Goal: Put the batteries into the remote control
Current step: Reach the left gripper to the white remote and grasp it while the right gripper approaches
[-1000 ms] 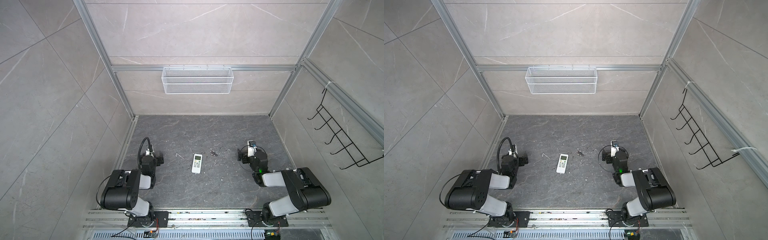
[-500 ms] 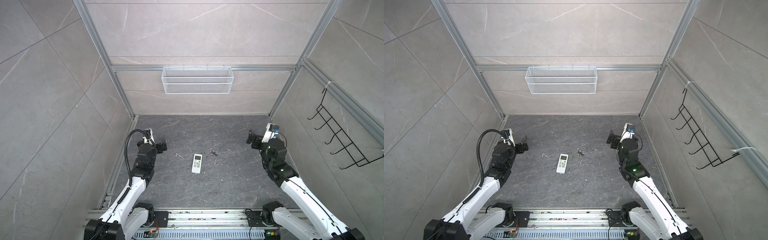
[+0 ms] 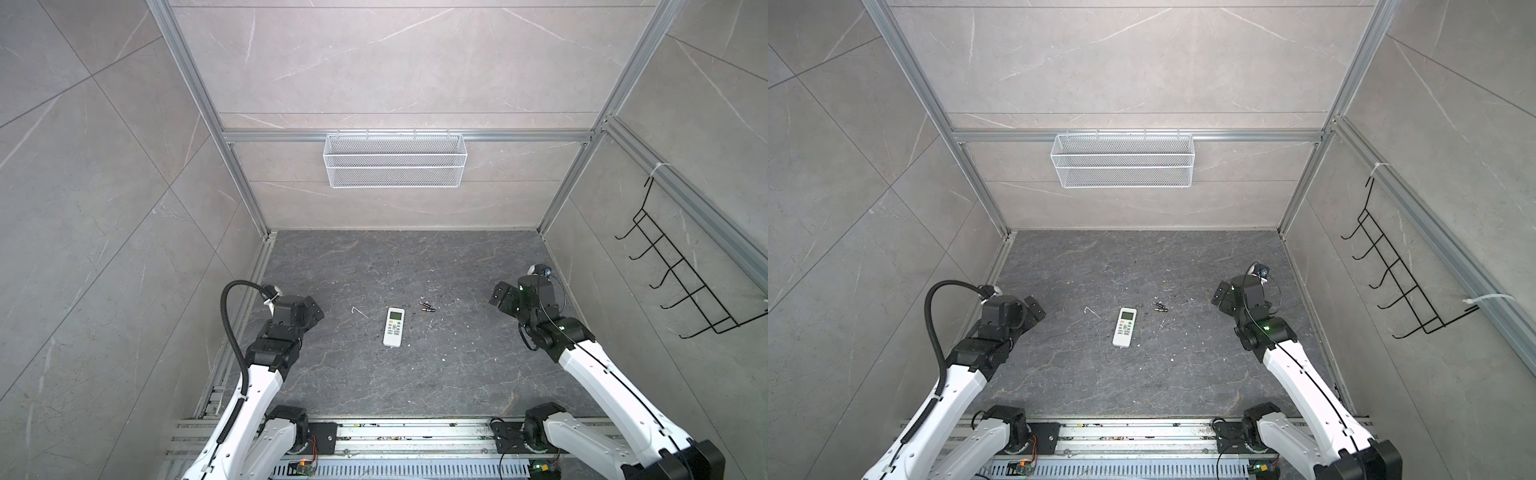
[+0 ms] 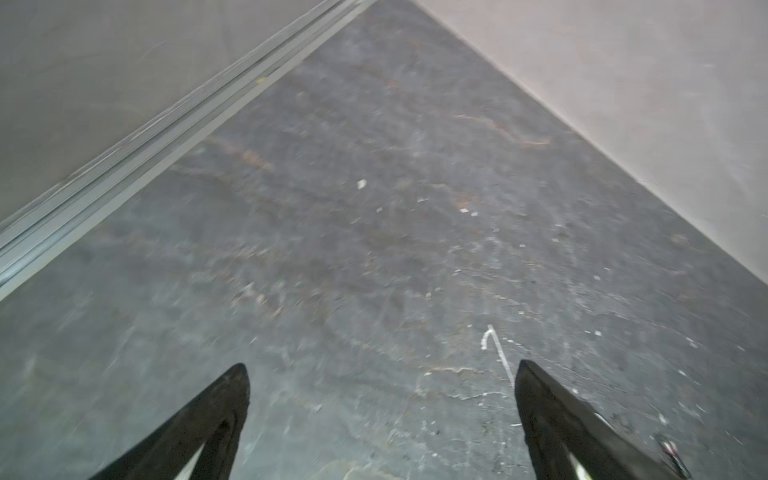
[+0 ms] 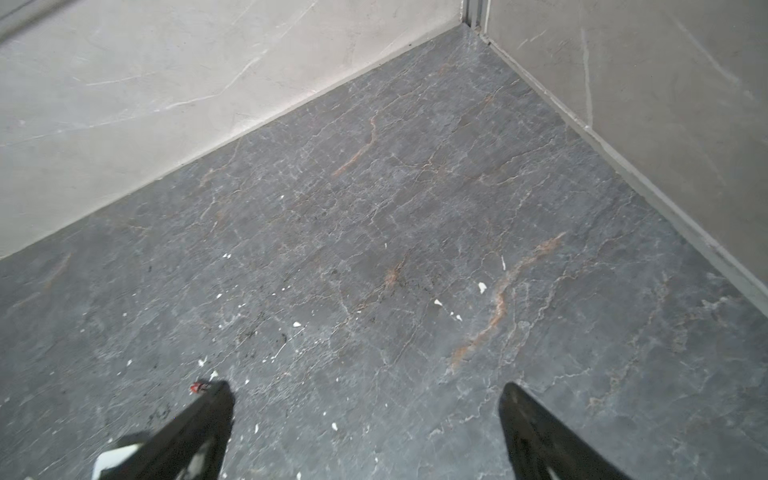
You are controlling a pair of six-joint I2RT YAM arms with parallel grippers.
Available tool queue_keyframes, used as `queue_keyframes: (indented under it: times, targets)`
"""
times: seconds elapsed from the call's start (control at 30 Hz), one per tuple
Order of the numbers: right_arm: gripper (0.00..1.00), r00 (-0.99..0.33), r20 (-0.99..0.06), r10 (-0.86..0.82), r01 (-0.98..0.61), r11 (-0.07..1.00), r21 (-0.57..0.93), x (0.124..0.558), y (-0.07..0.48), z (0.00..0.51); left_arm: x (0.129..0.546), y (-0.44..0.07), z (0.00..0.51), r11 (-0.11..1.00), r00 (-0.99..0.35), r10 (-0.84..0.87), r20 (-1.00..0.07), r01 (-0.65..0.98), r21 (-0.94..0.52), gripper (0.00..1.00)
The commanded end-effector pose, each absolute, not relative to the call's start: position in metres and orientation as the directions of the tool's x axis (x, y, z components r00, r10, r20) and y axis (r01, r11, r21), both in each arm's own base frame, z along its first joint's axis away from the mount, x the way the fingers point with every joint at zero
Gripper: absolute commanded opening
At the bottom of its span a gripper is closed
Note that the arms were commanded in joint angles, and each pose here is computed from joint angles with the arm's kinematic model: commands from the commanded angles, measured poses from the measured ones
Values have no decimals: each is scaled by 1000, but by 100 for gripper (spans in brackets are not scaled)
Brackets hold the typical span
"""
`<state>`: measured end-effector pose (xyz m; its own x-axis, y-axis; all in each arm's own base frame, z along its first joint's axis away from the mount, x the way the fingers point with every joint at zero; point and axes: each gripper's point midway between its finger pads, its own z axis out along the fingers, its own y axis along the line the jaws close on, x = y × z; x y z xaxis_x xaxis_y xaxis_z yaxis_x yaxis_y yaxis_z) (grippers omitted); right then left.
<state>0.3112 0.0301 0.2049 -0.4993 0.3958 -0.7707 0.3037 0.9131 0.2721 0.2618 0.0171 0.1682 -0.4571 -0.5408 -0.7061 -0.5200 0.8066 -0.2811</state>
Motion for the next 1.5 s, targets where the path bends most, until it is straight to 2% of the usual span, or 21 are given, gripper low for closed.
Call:
queue_keyframes:
  times: [0.0,0.1,0.23,0.37,0.47,0.57,0.63,0.7,0.83,1.03,1.2,1.47]
  targets:
    - [99,-535,-735,416,283,908,308,304,39,198,247,20,180,765,-408,-599,-689,-545,-342,100]
    - [99,-554,-740,381,290,922,257,291,31,195,265,-17,182,811,-469,-584,-663,-365,-457,100]
    - [99,-544,-762,351,204,936,286,282,39,197,281,-57,163,817,-613,-556,-561,-278,-505,100]
    - [99,-565,-758,325,153,944,291,283,48,185,287,-109,134,896,-773,-375,-511,-160,-415,100]
    - [99,-635,-703,321,117,939,324,281,62,178,284,-153,118,945,-839,-203,-505,-34,-324,99]
    - [92,-700,-648,301,-2,906,423,281,95,172,289,-181,107,959,-872,-133,-472,8,-285,89]
    - [90,-728,-613,308,-27,880,475,279,108,164,295,-196,100,961,-884,-94,-458,40,-274,78]
    - [88,-749,-589,303,-53,859,509,275,119,156,301,-206,95,964,-892,-57,-448,67,-257,74]
    - [95,-768,-573,288,-62,855,514,266,127,140,310,-221,84,973,-910,35,-414,125,-192,69]
    - [99,-805,-545,236,-70,874,482,257,127,120,320,-241,66,975,-921,121,-369,180,-128,70]
    - [99,-822,-514,245,-66,855,514,255,134,103,319,-250,49,981,-941,126,-315,165,-101,87]
    - [99,-857,-454,243,-58,830,555,247,142,82,319,-268,43,974,-940,173,-294,208,-92,95]
